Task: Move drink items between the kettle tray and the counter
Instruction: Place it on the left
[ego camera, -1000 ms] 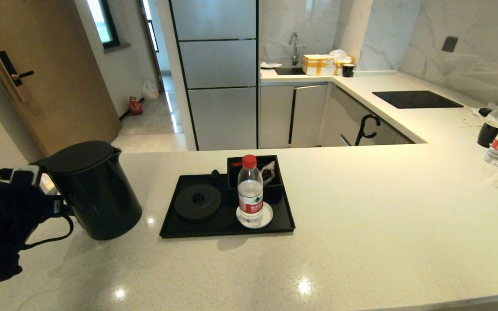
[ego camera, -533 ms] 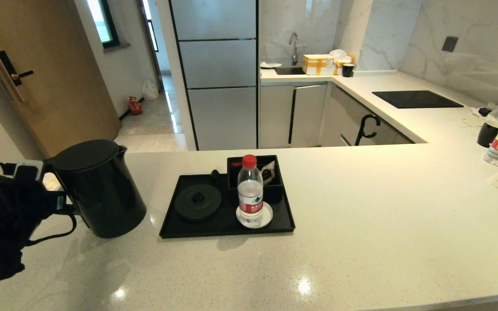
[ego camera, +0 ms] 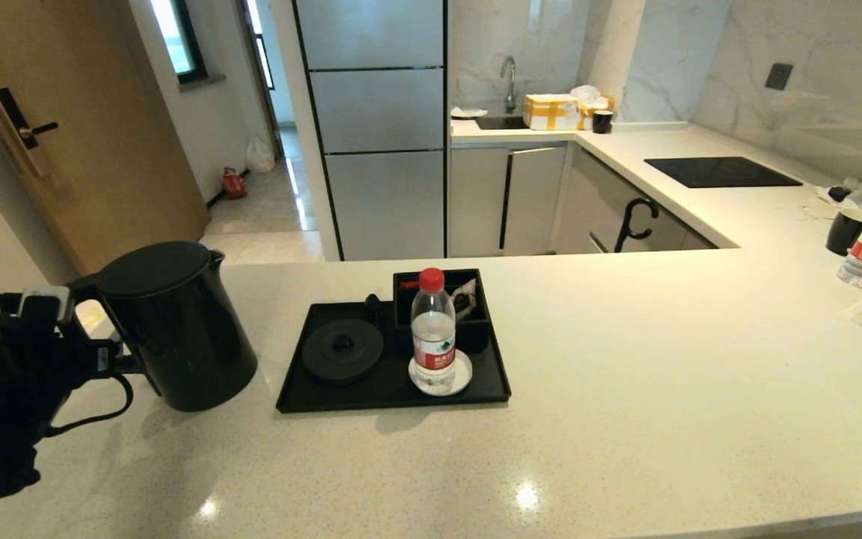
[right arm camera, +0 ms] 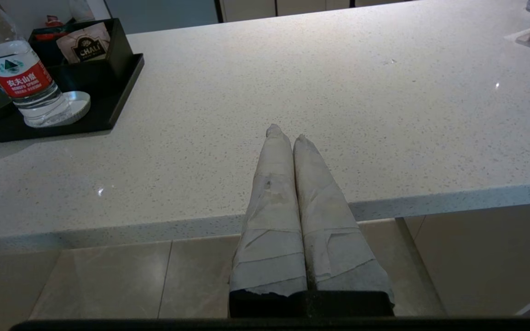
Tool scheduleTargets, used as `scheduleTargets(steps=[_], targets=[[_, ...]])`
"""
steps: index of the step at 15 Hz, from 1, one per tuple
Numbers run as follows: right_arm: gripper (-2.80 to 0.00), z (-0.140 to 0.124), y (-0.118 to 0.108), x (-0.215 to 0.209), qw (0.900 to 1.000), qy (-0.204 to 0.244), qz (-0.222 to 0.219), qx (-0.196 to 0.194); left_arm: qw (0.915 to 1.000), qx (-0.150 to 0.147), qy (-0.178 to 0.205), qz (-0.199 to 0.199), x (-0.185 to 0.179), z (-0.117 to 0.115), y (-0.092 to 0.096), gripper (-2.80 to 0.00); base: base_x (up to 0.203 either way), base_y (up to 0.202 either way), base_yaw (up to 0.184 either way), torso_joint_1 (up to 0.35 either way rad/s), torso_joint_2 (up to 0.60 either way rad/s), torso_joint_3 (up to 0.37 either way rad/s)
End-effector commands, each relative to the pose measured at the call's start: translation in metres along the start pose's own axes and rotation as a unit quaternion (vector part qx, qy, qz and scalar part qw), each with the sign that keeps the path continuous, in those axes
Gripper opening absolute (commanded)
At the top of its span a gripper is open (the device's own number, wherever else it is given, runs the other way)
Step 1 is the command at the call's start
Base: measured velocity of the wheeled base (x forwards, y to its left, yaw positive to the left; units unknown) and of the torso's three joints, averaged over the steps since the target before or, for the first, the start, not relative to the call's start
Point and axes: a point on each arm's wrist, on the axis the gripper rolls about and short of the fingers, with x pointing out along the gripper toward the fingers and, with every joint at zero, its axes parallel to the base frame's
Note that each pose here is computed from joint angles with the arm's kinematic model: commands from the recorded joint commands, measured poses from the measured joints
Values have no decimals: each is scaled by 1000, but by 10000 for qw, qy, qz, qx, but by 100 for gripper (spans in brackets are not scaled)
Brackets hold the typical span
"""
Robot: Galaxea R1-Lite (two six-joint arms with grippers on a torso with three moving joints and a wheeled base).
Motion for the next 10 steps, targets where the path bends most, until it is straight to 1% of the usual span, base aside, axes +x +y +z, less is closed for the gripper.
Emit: scheduleTargets(steps=[1, 2, 3, 5, 6, 9, 10], targets=[[-280, 0, 0, 0, 10000, 8, 3, 1, 10000, -13, -11, 19, -1, 0, 0, 0, 0, 0, 0, 0, 0, 0], [-280, 0, 0, 0, 10000, 8, 3, 1, 10000, -13, -11, 19, -1, 0, 0, 0, 0, 0, 0, 0, 0, 0], [-280, 0, 0, 0, 10000, 7, -4, 1, 9998, -159, 7, 92, -2, 0, 1, 0, 0, 0, 0, 0, 0, 0], [-280, 0, 0, 0, 10000, 2, -4, 1, 9997, -204, 18, 128, -3, 0, 1, 0, 0, 0, 0, 0, 0, 0], [-280, 0, 0, 0, 10000, 8, 3, 1, 9994, -292, 28, 201, -7, 2, 2, 0, 0, 0, 0, 0, 0, 0], [-280, 0, 0, 0, 10000, 5, 4, 1, 9993, -308, 24, 223, -8, 3, 3, 0, 0, 0, 0, 0, 0, 0], [-280, 0, 0, 0, 10000, 0, 4, 1, 9991, -320, -43, 277, -15, 4, 3, 0, 0, 0, 0, 0, 0, 0]])
